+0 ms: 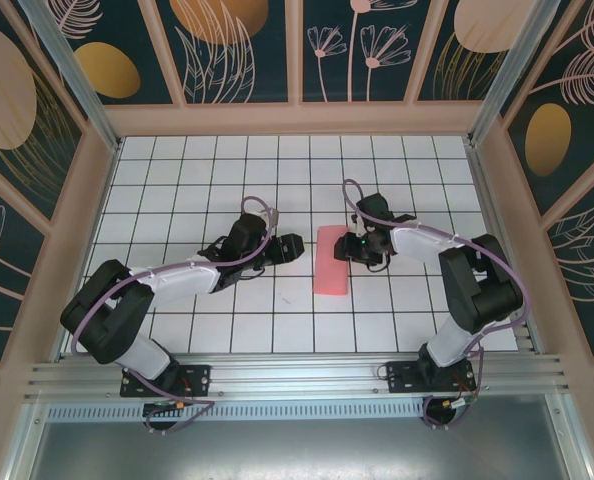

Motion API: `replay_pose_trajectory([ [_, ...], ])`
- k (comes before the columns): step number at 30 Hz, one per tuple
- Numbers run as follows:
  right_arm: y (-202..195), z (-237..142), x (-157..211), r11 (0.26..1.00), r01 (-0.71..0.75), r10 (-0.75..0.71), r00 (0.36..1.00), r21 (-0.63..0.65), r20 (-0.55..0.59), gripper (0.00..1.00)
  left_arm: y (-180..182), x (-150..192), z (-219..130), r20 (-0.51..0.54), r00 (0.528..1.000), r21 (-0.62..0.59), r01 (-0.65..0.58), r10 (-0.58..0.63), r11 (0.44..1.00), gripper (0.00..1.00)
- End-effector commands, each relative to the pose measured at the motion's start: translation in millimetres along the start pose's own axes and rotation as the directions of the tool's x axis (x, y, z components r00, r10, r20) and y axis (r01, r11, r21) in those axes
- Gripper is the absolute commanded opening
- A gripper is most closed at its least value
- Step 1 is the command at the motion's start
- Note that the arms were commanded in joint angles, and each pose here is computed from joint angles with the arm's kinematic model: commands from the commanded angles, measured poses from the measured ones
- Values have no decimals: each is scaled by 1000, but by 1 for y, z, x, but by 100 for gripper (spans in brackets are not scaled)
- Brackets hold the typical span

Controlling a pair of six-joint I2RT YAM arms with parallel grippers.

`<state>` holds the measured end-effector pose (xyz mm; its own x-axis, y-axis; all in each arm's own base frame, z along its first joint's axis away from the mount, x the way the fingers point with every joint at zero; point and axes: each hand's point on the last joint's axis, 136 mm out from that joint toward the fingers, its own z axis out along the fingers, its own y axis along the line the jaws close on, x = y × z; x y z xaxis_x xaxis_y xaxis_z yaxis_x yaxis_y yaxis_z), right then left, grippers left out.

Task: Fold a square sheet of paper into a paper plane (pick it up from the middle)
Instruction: Fold the square sheet of paper in half at the center of the table.

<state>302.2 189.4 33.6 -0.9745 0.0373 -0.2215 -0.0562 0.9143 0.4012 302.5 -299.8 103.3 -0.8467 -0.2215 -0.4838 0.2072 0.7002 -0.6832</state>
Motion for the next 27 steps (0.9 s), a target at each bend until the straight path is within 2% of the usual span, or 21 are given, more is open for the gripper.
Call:
replay_pose_trajectory([
  [1, 1, 3, -3, 999, 31, -31, 999, 18, -13, 53, -16, -7, 2, 8, 1000, 46, -5, 4, 999, 62],
  [9, -3, 11, 0, 999, 39, -37, 998, 32, -48, 52, -16, -5, 3, 0, 1000, 46, -7, 7, 999, 62],
  [18, 12, -8, -5, 996, 90, -90, 996, -21, -15, 52, -16, -5, 3, -4, 1000, 48, -9, 9, 999, 62],
  [27, 9, -8, -6, 992, 124, -124, 992, -1, -29, 51, -18, -4, 4, -10, 1000, 50, -11, 11, 999, 62],
])
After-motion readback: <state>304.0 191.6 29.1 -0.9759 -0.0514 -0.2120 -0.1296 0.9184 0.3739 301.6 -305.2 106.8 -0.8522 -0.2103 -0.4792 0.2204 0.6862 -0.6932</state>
